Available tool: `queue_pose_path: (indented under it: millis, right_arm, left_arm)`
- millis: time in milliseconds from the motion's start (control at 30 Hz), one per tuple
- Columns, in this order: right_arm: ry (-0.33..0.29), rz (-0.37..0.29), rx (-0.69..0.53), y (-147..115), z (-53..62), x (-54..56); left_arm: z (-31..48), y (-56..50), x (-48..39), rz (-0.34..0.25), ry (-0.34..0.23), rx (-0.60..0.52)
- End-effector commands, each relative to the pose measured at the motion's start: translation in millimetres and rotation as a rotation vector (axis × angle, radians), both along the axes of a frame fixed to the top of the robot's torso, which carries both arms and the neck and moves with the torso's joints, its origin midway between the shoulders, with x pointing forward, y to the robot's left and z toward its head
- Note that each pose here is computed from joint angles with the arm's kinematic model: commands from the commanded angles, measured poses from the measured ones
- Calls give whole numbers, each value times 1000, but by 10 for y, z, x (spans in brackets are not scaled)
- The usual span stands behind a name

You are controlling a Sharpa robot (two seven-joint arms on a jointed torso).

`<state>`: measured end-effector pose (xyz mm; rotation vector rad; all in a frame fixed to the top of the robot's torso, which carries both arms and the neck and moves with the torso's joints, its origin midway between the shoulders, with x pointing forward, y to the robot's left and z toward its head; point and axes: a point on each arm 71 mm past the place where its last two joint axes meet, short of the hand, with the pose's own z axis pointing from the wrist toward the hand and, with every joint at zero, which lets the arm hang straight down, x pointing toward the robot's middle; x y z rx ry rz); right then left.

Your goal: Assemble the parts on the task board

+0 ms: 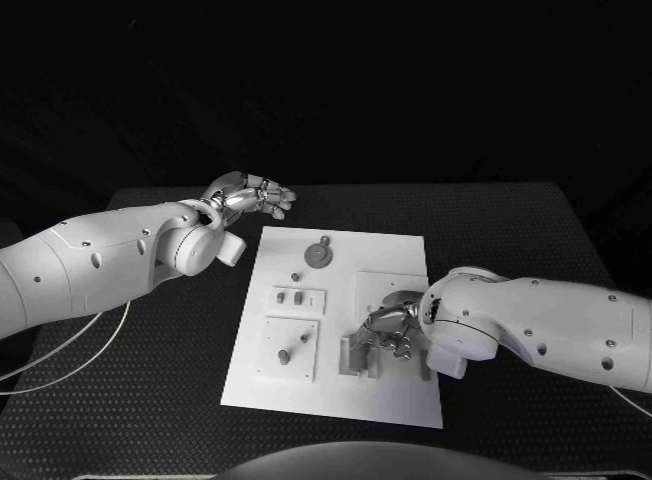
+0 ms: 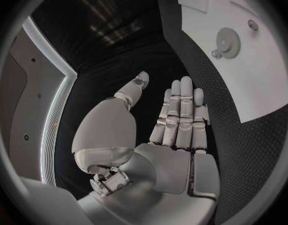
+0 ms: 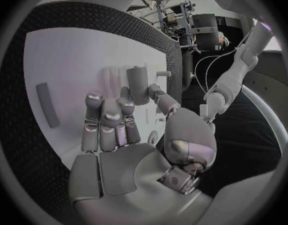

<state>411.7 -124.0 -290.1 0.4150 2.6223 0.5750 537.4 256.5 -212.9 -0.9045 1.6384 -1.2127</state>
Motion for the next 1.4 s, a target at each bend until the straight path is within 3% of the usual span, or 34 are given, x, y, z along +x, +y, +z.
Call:
queue_pose_path:
  millis: [33,1400]
  right_arm:
    - [-13,11,-11,10,-14,4]
    - [5,76,-25,62,-89,-78]
  left_arm:
    - [9,-20,-3,-12,-1,-10]
    - [7,-9,-6,-11,1,-9]
